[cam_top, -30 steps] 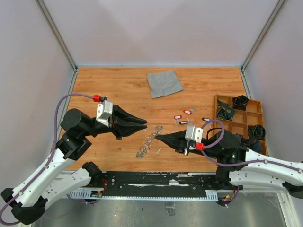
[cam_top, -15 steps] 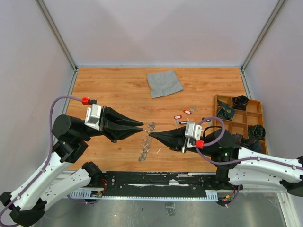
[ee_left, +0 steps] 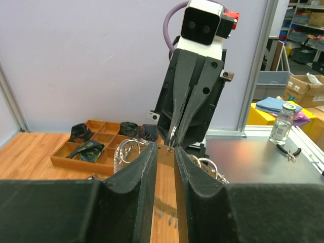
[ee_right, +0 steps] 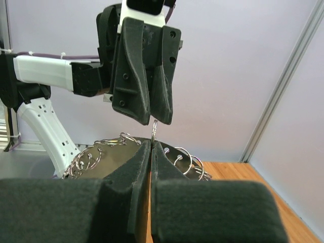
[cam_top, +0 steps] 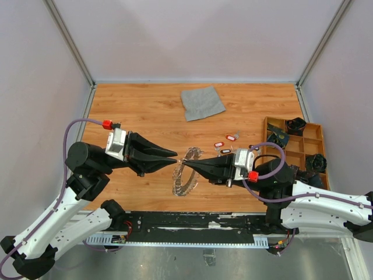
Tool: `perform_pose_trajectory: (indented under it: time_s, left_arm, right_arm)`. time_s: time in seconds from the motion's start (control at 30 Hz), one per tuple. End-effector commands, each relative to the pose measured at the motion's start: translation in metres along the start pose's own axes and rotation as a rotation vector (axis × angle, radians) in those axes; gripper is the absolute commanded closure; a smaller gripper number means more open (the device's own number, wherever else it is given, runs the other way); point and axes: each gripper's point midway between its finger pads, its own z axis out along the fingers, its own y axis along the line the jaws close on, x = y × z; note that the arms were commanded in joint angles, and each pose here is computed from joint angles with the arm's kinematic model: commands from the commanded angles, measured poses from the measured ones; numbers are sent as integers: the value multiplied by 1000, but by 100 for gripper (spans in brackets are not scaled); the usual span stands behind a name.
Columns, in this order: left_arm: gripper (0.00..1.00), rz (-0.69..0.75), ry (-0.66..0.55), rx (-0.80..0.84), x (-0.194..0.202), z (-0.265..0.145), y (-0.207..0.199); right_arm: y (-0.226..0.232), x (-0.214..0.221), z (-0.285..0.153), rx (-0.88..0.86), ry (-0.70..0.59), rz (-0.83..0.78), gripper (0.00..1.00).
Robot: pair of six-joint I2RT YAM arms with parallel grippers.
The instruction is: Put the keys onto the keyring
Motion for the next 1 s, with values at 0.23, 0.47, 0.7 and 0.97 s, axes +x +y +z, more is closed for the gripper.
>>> perform_pose_trajectory:
  time_s: [0.23,0.47,0.7,0.97]
  left_arm:
    - [74,-18,-29,31,-4,3,-4]
    - [74,-27,-32,35,-3,5,-3]
    - [74,-39,-23,40,3,6,-3]
    - [78,-40,-26,60,2,8,-6]
  right_arm:
    - [-10,-48,9,15,-149,-9,100]
    - [-9,-46,11,11,-146,-4,100]
    - [-8,-47,13,5,-152,-1,100]
    - [-8,-41,15,7,-136,2,100]
